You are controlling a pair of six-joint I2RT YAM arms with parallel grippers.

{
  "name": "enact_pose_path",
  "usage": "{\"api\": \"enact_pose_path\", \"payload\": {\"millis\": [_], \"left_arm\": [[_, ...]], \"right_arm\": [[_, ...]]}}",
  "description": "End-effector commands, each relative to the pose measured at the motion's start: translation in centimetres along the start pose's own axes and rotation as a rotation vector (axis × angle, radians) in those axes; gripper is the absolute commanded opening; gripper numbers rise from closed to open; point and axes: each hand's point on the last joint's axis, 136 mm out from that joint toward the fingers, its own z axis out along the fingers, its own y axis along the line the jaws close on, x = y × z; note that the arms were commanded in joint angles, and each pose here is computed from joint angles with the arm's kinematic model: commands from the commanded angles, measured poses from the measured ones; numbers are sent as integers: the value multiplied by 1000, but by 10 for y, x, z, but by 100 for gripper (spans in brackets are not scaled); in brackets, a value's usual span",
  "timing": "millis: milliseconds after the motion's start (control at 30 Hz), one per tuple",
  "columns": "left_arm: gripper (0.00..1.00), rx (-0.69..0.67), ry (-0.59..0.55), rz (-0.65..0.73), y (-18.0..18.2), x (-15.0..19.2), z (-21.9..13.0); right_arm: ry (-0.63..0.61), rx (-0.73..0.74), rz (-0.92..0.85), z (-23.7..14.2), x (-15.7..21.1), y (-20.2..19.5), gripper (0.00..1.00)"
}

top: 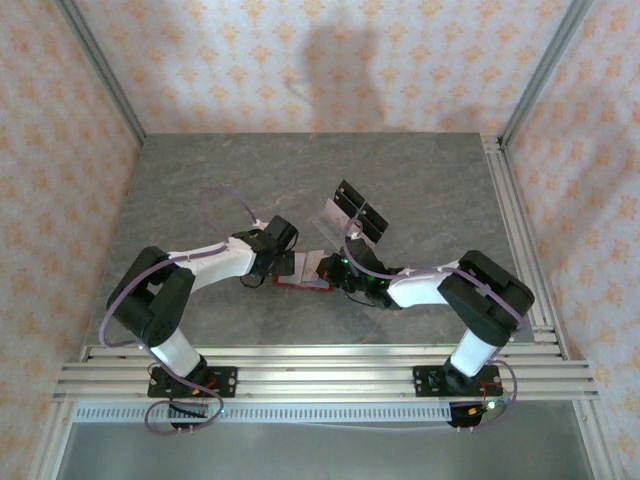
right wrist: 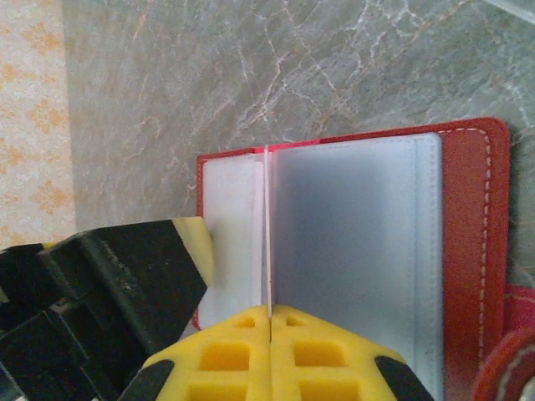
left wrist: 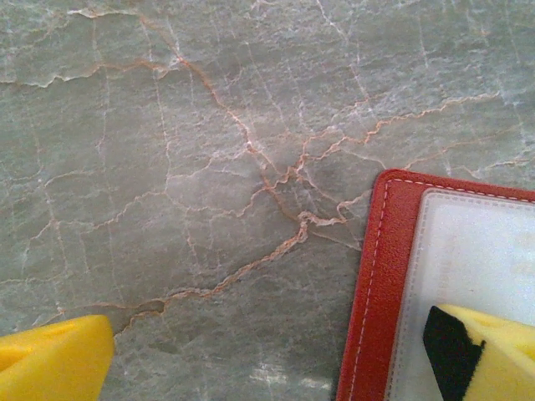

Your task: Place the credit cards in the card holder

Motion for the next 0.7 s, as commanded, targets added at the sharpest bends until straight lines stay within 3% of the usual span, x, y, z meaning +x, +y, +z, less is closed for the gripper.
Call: {"api": "enact_pose_path", "payload": {"millis": [0, 667], "left_arm": [[97, -76, 34, 8, 17, 17, 1], [97, -77, 34, 11, 17, 18, 2]], "right_arm": [[-6, -35, 6, 2, 1, 5, 0], [-17, -74, 15, -4, -1, 16, 0]]}}
